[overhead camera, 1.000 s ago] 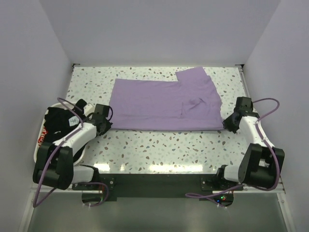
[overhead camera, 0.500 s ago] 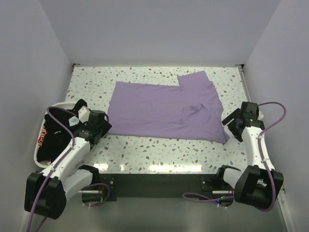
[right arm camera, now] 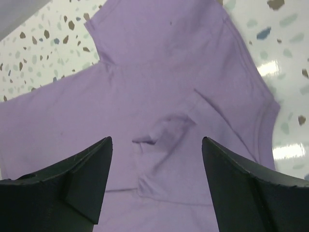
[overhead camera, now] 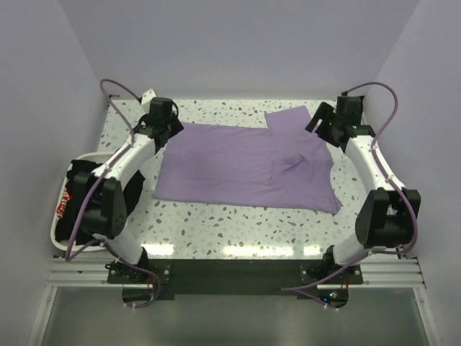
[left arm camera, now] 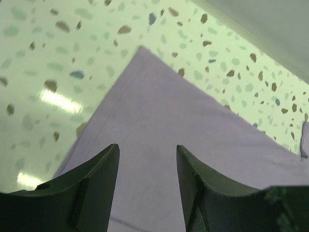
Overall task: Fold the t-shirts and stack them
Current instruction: Fold the tshirt
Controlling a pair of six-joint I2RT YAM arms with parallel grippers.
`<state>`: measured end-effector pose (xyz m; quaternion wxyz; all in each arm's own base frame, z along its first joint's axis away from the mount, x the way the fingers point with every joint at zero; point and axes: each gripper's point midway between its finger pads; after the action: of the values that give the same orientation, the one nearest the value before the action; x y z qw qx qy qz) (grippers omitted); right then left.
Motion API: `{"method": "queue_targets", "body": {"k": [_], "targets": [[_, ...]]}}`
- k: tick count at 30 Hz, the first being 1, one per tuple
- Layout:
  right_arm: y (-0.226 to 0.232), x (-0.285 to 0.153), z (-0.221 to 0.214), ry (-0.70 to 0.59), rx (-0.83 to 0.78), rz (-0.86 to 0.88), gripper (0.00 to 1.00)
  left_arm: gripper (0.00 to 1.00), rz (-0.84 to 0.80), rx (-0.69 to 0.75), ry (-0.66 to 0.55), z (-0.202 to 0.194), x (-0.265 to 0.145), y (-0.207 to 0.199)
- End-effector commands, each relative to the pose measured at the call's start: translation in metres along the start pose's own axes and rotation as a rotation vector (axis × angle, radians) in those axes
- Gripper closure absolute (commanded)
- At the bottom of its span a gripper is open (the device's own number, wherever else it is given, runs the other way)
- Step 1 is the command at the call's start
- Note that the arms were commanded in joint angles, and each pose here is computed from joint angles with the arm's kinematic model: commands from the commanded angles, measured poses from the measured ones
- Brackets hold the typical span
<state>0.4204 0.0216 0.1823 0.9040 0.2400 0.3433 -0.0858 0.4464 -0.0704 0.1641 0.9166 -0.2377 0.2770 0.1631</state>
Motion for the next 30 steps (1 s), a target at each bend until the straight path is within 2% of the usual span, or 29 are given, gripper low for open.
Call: {"method": "queue_targets", "body": {"k": [1,3,5,6,7,9,13,18,30], "targets": [[0.016,0.023,0.04,-0.086,-0.065,0.039,0.23,0.45,-0.056,0.152,-0.065,0.034,0.041,-0.032],[0.025,0.035,0.058,-0.125,-0.074,0.054,0.23,0.46,-0.08,0.2,-0.106,0.057,0.055,-0.053],[0.026,0.058,0.06,-0.116,-0.084,0.054,0.24,0.47,-0.038,0.243,-0.072,0.046,0.091,-0.05],[0.034,0.06,0.071,-0.134,-0.089,0.073,0.25,0.47,-0.049,0.26,-0.103,0.063,0.095,-0.061],[0.035,0.067,0.072,-0.135,-0.097,0.076,0.25,0.47,-0.026,0.284,-0.076,0.051,0.116,-0.056],[0.035,0.082,0.074,-0.137,-0.097,0.074,0.25,0.47,-0.022,0.301,-0.102,0.064,0.128,-0.061],[0.042,0.099,0.083,-0.157,-0.111,0.096,0.25,0.47,0.018,0.329,-0.059,0.048,0.173,-0.05],[0.04,0.118,0.083,-0.151,-0.115,0.091,0.25,0.47,0.039,0.328,-0.03,0.031,0.198,-0.042],[0.038,0.132,0.08,-0.139,-0.141,0.082,0.25,0.49,0.186,0.331,0.017,0.003,0.208,-0.003]]}}
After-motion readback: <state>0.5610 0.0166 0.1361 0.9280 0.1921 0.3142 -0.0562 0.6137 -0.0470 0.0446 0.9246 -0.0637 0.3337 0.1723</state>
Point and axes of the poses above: each gripper's point midway between its finger pads, its own x axis out along the fingers, its own y axis along the line the jaws close on, z = x × y
